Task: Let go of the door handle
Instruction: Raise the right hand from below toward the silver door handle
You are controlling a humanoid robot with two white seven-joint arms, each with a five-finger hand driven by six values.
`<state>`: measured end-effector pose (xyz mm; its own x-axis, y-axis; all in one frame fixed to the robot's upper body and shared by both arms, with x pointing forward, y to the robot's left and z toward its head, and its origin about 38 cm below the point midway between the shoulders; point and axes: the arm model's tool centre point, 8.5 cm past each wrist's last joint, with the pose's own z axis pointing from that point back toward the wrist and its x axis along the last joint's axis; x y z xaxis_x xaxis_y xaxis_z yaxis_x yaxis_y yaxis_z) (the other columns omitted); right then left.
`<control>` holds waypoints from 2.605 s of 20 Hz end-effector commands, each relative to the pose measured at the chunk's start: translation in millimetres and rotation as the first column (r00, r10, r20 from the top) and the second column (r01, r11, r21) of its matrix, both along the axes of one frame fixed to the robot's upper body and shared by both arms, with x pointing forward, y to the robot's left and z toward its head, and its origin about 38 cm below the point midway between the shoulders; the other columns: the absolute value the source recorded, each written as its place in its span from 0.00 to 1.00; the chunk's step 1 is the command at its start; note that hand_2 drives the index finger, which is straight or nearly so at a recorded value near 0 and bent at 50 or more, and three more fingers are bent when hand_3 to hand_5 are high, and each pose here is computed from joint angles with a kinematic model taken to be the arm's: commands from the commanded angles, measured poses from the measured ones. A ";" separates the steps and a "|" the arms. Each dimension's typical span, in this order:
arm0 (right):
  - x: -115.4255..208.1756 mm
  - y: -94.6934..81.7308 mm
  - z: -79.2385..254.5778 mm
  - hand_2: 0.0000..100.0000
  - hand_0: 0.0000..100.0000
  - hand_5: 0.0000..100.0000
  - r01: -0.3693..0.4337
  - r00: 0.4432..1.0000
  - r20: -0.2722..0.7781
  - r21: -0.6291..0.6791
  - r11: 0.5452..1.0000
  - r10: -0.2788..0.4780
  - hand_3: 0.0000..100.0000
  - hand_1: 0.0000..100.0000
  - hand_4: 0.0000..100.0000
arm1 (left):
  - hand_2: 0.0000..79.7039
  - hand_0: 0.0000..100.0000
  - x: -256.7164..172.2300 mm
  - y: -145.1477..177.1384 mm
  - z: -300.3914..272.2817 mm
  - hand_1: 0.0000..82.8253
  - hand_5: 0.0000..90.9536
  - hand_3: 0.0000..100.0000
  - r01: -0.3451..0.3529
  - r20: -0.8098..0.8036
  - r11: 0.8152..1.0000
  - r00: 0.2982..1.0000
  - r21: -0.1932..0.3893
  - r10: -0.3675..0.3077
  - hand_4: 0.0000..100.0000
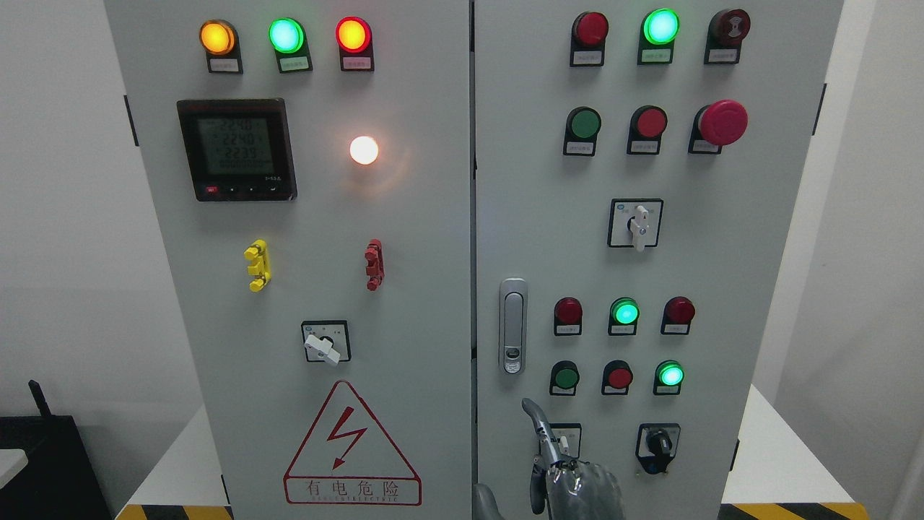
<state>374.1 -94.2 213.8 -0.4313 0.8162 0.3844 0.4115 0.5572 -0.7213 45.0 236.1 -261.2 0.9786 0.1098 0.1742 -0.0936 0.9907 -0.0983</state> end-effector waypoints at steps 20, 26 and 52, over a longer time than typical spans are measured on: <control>42.4 -6.2 9.8 0.00 0.33 0.98 0.194 0.981 0.072 -0.268 0.944 -0.181 1.00 0.22 0.93 | 0.00 0.12 -5.4 0.2 -0.1 0.47 0.00 0.00 -0.012 -0.016 1.000 1.000 0.000 0.012 0.00; 43.6 -6.0 11.1 0.00 0.33 0.98 0.194 0.981 0.071 -0.268 0.944 -0.181 1.00 0.22 0.93 | 0.00 0.12 -6.2 0.2 -0.1 0.47 0.00 0.00 -0.012 -0.016 1.000 1.000 0.000 0.012 0.00; 41.9 -7.1 2.3 0.00 0.33 0.98 0.191 0.981 0.039 -0.289 0.938 -0.188 1.00 0.22 0.92 | 0.00 0.12 -5.4 0.2 -0.1 0.47 0.00 0.00 -0.012 -0.016 1.000 1.000 0.000 0.012 0.00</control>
